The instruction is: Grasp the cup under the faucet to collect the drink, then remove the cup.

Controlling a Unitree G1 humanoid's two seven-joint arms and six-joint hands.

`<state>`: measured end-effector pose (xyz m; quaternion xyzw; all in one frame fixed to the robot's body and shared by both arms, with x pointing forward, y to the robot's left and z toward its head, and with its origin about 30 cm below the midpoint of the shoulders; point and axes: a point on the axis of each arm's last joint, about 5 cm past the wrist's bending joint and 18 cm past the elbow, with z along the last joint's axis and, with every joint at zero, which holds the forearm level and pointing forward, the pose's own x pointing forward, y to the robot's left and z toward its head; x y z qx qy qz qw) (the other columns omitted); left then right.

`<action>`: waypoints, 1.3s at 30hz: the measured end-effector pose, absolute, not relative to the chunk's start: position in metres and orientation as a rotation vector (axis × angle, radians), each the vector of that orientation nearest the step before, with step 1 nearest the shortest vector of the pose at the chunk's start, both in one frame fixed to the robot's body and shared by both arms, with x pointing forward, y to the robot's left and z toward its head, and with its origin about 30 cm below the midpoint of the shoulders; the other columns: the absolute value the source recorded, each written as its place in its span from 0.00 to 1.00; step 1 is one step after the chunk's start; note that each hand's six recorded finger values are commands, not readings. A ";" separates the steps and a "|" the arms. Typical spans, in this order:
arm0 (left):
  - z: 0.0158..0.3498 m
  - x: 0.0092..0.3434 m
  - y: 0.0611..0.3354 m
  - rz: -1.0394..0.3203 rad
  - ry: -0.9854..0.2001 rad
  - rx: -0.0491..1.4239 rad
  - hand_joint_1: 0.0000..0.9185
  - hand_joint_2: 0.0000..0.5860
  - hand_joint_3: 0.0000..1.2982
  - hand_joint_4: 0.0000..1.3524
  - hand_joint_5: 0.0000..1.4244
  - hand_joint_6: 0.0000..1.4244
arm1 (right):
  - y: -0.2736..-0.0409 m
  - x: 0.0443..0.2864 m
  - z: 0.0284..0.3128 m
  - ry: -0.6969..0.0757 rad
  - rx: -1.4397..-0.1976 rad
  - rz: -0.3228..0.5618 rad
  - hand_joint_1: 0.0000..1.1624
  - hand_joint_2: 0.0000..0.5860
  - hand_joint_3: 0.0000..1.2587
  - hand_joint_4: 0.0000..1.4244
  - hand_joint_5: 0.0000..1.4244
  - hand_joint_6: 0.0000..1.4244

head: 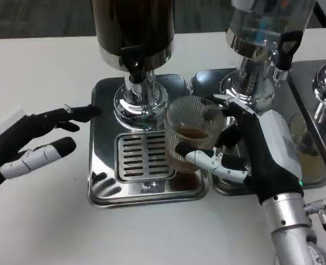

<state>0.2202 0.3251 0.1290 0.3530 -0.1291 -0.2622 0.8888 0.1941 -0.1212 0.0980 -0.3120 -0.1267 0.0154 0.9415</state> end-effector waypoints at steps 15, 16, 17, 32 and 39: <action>0.134 0.207 0.327 -0.617 -0.322 0.815 0.00 0.20 0.19 0.13 0.13 0.19 | -0.126 0.186 0.104 -0.249 -0.638 0.053 0.71 0.34 0.43 0.46 0.55 0.54; 0.135 0.206 0.327 -0.620 -0.326 0.819 0.00 0.20 0.19 0.13 0.13 0.19 | -0.126 0.186 0.104 -0.250 -0.637 0.053 0.71 0.34 0.43 0.46 0.55 0.54; 0.135 0.205 0.326 -0.626 -0.333 0.826 0.00 0.20 0.19 0.13 0.13 0.19 | -0.127 0.185 0.105 -0.252 -0.637 0.054 0.71 0.34 0.43 0.46 0.55 0.54; 0.145 0.181 0.335 -0.690 -0.385 0.940 0.00 0.18 0.18 0.10 0.10 0.18 | -0.138 0.163 0.118 -0.270 -0.654 0.083 0.72 0.32 0.43 0.46 0.56 0.55; 0.146 0.174 0.332 -0.694 -0.415 0.937 0.00 0.18 0.18 0.10 0.10 0.18 | -0.141 0.155 0.120 -0.266 -0.653 0.096 0.73 0.32 0.44 0.46 0.57 0.55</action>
